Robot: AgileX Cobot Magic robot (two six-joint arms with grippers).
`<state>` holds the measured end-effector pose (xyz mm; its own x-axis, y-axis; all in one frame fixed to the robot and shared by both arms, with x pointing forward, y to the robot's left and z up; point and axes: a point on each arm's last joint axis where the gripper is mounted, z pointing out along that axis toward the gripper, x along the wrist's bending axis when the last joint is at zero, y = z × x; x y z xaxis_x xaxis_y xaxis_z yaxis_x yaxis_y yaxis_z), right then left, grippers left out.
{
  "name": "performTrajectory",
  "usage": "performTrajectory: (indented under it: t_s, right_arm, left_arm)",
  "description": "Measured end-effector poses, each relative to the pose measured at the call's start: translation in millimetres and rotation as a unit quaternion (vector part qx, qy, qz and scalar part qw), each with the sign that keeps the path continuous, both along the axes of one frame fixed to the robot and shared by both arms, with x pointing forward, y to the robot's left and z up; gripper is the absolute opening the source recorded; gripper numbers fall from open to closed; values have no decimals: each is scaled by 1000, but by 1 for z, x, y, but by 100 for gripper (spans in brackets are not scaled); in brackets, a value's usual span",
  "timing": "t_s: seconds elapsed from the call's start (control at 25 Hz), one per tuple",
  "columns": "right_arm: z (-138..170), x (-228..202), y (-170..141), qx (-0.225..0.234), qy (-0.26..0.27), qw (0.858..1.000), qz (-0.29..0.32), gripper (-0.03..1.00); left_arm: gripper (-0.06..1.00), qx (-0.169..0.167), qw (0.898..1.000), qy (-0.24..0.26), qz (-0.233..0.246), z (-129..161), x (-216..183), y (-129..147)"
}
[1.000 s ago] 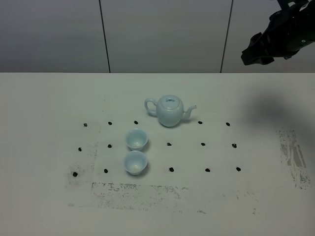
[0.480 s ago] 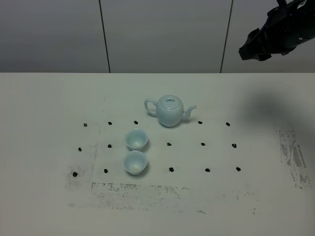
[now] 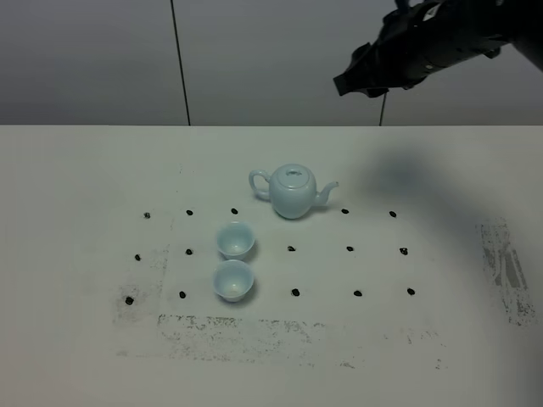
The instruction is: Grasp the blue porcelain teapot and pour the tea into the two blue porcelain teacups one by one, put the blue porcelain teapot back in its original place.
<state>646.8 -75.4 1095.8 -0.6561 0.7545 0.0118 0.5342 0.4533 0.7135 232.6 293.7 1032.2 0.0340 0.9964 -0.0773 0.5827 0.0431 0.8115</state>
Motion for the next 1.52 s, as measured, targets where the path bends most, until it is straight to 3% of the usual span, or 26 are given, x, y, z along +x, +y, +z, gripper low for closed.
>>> performTrajectory:
  t_s: [0.32,0.56,1.0,1.28,1.52]
  right_arm:
    - [-34,18,74,-18,1,999,44,39]
    - [-65,16,106,-44,22,996,75,39]
    - [-96,15,130,-53,3,996,76,39]
    - [-121,14,137,-59,30,994,83,39]
    - [-127,11,140,-61,35,991,113,46]
  left_arm:
    - [29,0,1000,0,0,0,0,0]
    - [29,0,1000,0,0,0,0,0]
    - [29,0,1000,0,0,0,0,0]
    - [29,0,1000,0,0,0,0,0]
    - [29,0,1000,0,0,0,0,0]
